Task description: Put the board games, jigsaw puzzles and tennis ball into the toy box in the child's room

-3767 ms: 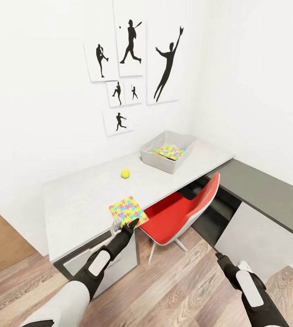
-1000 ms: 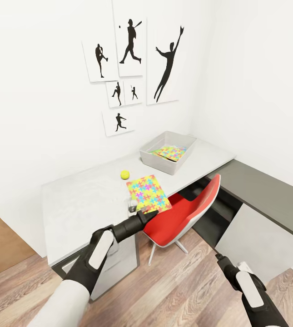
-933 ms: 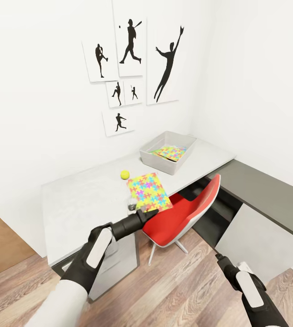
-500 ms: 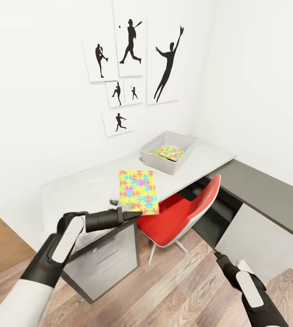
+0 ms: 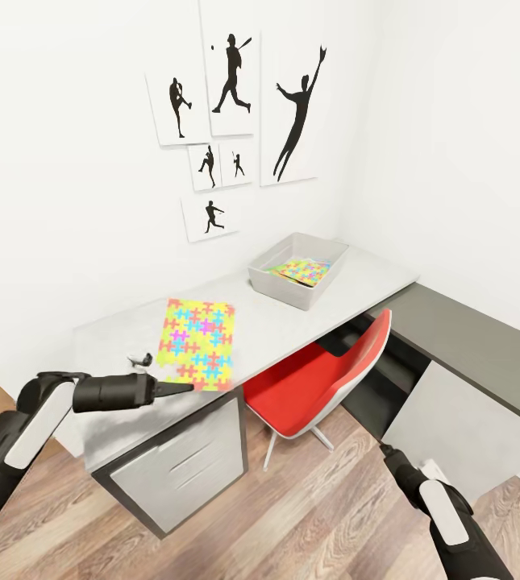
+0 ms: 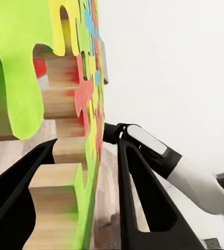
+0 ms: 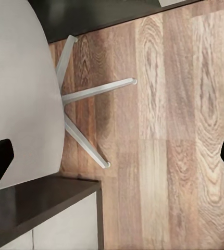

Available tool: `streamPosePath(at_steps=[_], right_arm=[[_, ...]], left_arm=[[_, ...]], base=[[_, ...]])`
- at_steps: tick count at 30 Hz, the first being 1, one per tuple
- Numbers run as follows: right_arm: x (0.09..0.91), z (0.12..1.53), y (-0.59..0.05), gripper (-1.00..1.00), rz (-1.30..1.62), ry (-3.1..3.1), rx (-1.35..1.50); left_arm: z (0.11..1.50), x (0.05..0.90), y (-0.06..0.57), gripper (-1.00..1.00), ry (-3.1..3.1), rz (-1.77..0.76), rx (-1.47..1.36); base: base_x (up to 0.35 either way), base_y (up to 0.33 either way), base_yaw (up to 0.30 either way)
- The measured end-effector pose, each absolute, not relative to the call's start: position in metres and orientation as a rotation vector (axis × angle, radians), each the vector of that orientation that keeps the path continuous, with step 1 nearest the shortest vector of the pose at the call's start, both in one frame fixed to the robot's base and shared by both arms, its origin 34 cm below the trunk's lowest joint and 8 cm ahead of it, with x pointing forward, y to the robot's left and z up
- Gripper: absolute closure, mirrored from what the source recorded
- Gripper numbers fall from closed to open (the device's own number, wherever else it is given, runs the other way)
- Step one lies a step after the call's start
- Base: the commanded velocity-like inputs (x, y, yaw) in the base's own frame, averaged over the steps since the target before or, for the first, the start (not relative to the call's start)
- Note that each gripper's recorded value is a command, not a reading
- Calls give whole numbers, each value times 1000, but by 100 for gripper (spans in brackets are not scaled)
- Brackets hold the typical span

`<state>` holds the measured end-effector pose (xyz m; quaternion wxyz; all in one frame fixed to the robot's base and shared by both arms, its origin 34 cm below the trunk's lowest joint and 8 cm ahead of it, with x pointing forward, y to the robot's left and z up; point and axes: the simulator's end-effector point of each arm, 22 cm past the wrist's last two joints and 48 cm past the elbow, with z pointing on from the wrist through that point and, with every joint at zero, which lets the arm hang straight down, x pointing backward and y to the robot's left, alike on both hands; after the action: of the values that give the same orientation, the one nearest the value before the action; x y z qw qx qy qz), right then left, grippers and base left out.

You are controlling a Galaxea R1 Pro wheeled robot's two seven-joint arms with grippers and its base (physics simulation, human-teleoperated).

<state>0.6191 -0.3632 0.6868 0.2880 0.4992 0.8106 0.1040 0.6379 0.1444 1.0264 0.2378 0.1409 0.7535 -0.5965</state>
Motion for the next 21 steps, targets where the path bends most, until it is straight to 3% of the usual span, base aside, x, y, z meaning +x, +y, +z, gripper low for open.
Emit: streamPosePath(at_steps=[21], right_arm=[[665,748,-363,-100,379,2100,1200]], left_arm=[[1035,634,165,100,2042,-1665,393]], base=[[0,0,0]])
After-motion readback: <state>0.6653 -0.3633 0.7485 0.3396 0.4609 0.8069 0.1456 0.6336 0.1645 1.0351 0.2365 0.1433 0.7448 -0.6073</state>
